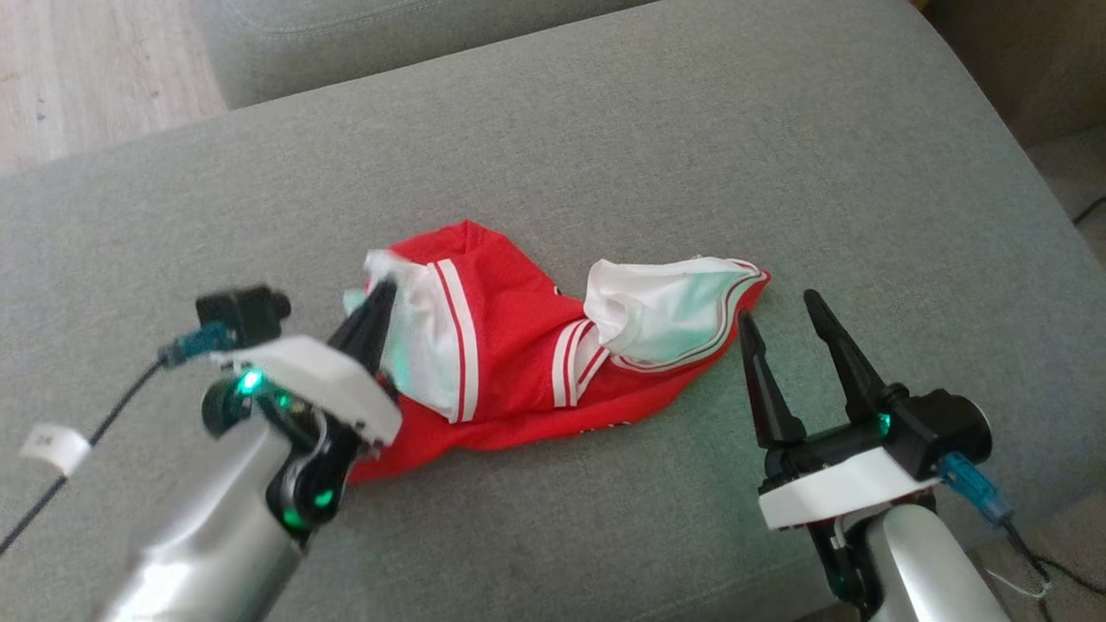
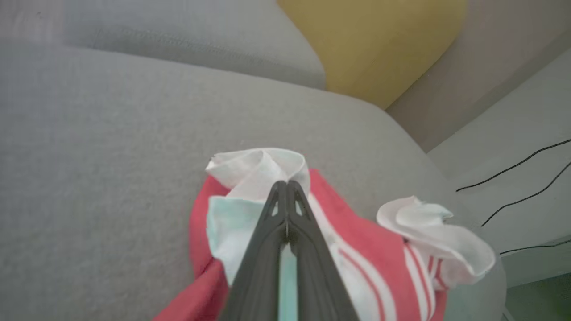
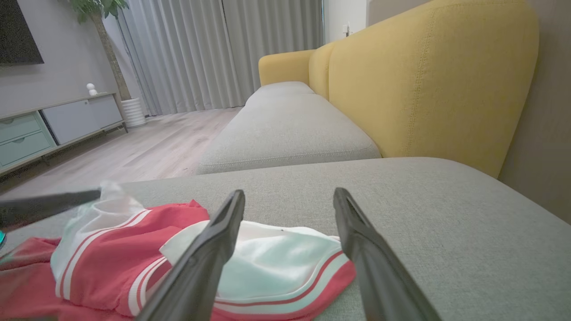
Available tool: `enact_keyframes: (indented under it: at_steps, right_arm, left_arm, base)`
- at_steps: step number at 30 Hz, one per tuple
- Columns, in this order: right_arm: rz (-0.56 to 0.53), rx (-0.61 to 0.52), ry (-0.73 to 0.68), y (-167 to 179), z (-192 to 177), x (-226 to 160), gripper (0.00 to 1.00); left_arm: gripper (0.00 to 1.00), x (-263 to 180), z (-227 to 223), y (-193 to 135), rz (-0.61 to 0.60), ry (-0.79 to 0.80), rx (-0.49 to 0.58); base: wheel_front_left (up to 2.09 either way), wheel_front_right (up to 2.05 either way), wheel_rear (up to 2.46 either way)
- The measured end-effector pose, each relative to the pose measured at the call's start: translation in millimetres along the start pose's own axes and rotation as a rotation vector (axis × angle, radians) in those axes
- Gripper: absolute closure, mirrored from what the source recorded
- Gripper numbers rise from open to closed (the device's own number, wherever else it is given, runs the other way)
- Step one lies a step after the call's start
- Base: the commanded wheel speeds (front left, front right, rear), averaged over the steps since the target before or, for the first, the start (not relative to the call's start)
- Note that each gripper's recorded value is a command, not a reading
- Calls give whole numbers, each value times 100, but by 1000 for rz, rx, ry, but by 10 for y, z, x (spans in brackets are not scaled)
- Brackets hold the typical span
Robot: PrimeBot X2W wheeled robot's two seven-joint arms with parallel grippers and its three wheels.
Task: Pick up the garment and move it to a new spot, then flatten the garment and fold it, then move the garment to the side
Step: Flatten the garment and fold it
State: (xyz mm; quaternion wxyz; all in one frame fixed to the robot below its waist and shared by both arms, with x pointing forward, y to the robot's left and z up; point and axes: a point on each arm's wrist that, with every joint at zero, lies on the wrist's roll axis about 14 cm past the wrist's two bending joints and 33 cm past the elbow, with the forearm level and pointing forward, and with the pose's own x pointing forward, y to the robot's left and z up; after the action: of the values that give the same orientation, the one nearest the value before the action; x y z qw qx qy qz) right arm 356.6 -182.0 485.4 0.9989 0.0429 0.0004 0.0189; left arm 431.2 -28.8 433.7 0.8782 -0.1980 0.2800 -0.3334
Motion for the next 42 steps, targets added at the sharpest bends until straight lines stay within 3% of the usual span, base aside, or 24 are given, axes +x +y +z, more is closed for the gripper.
enact_keyframes:
  at_steps: [8,20,22,26,27,29,30,38,42]
  right_arm:
    - [-7,12,16,-6,-40,-19,0]
    - [-120,26,36,-322,-47,-109,0]
    - [-154,15,63,-421,-114,-125,0]
    - [-173,15,89,-471,-191,-109,0]
    - [-176,14,94,-480,-203,-108,0]
    - [-176,14,99,-479,-220,-104,0]
    - [-171,15,98,-466,-217,-99,0]
    - [-118,28,69,-332,-159,-2,0]
    - [-101,37,45,-289,-106,23,0]
  left_arm:
    - [100,316,825,-399,-96,-191,16]
    - [100,1053,1937,-276,-7,-494,73]
    - [100,1243,2015,-213,7,-539,55]
    - [100,1509,1667,-108,-5,-463,22]
    - [91,1553,1556,-62,0,-437,17]
    - [36,1593,1383,1,8,-396,18]
    - [0,1589,1336,29,13,-385,22]
    - [0,1348,1368,-26,-23,-407,59]
    - [0,1071,1122,78,2,-381,77]
  base:
    - [0,0,0]
    - [0,0,0]
    - [0,0,0]
    - [0,0,0]
    - [0,0,0]
    - [0,0,0]
    - [0,0,0]
    - [0,0,0]
    - [0,0,0]
